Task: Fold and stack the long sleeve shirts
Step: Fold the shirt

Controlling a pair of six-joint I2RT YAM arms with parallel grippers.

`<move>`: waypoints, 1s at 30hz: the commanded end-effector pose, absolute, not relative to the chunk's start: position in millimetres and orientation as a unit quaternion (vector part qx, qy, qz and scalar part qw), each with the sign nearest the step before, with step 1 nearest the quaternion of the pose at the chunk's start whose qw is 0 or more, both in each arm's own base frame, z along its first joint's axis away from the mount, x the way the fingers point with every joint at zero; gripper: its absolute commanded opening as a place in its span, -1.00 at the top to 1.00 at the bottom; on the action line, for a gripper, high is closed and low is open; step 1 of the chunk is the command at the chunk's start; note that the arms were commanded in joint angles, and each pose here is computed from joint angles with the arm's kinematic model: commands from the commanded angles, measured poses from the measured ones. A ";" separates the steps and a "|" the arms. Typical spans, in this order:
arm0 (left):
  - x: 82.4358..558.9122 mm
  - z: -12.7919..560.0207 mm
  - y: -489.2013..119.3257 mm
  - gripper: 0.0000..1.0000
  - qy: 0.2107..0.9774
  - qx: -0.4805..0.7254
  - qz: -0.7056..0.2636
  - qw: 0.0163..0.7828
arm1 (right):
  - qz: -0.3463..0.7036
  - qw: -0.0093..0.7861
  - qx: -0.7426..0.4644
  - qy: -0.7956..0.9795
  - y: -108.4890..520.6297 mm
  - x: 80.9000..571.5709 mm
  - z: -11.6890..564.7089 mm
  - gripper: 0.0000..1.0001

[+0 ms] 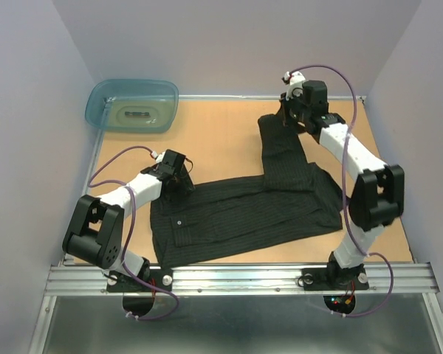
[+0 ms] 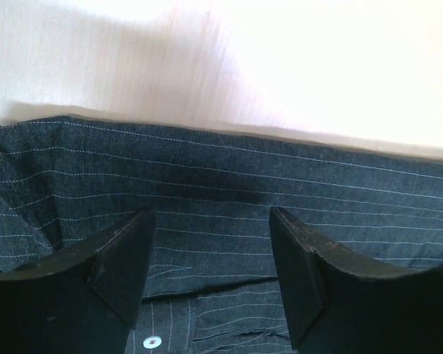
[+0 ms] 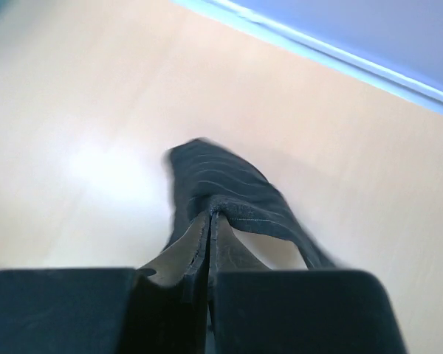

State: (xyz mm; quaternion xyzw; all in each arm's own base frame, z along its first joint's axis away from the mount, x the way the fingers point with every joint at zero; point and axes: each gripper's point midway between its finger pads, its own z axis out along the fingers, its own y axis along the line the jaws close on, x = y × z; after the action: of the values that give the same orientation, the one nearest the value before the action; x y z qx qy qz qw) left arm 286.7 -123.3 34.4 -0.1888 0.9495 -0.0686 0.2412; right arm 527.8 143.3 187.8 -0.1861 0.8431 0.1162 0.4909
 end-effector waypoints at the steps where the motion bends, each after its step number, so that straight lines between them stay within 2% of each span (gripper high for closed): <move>1: 297.3 51.5 -122.2 -0.48 0.943 -0.191 -0.070 0.264 | 0.202 0.494 -0.219 0.817 199.9 454.2 220.4 0.99; 2: 298.1 53.1 -123.2 -0.48 0.942 -0.192 -0.073 0.266 | 0.222 0.499 -0.237 0.804 217.4 427.8 235.2 0.99; 3: 298.4 54.9 -123.7 -0.48 0.941 -0.193 -0.075 0.267 | 0.234 0.473 -0.244 0.814 224.5 405.6 214.2 0.99; 6: 300.9 64.5 -126.7 -0.48 0.937 -0.195 -0.088 0.277 | 0.293 0.433 -0.278 0.806 262.1 339.9 208.2 0.95; 7: 303.3 71.5 -127.6 -0.49 0.933 -0.198 -0.093 0.284 | 0.314 0.386 -0.289 0.818 272.7 307.0 180.5 0.89; 9: 305.5 79.1 -128.4 -0.52 0.930 -0.201 -0.099 0.292 | 0.328 0.348 -0.296 0.827 277.6 274.6 160.3 0.81; 10: 307.1 87.1 -129.5 -0.53 0.926 -0.202 -0.106 0.300 | 0.336 0.315 -0.298 0.836 278.3 248.9 143.1 0.67; 13: 308.7 99.7 -131.1 -0.57 0.921 -0.203 -0.117 0.310 | 0.342 0.268 -0.295 0.851 269.9 214.5 125.1 0.44; 14: 309.0 108.0 -133.0 -0.58 0.918 -0.201 -0.126 0.319 | 0.342 0.254 -0.298 0.855 265.8 204.0 119.6 0.23; 17: 307.7 124.4 -136.4 -0.64 0.912 -0.188 -0.143 0.336 | 0.327 0.268 -0.291 0.858 252.5 196.5 139.7 -0.09; 19: 308.4 137.0 -142.0 -0.70 0.908 -0.171 -0.154 0.351 | 0.298 0.288 -0.273 0.868 239.3 200.6 153.2 -0.20; 21: 306.4 149.3 -151.2 -0.73 0.904 -0.143 -0.160 0.369 | 0.238 0.351 -0.221 0.878 219.6 225.6 176.7 -0.31; 26: 306.7 173.1 -189.0 -0.77 0.898 -0.081 -0.171 0.396 | 0.092 0.393 -0.063 0.913 155.4 270.9 173.1 -0.34; 30: 300.5 184.4 -243.2 -0.85 0.894 -0.002 -0.165 0.417 | 0.063 0.373 0.093 0.921 93.8 291.6 154.7 -0.34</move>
State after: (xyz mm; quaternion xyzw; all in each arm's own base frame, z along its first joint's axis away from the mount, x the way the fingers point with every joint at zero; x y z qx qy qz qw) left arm 294.4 -208.9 162.8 -0.0601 0.9079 -0.1756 0.3758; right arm 272.3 161.1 164.6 -0.0679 0.9141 0.1411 0.3742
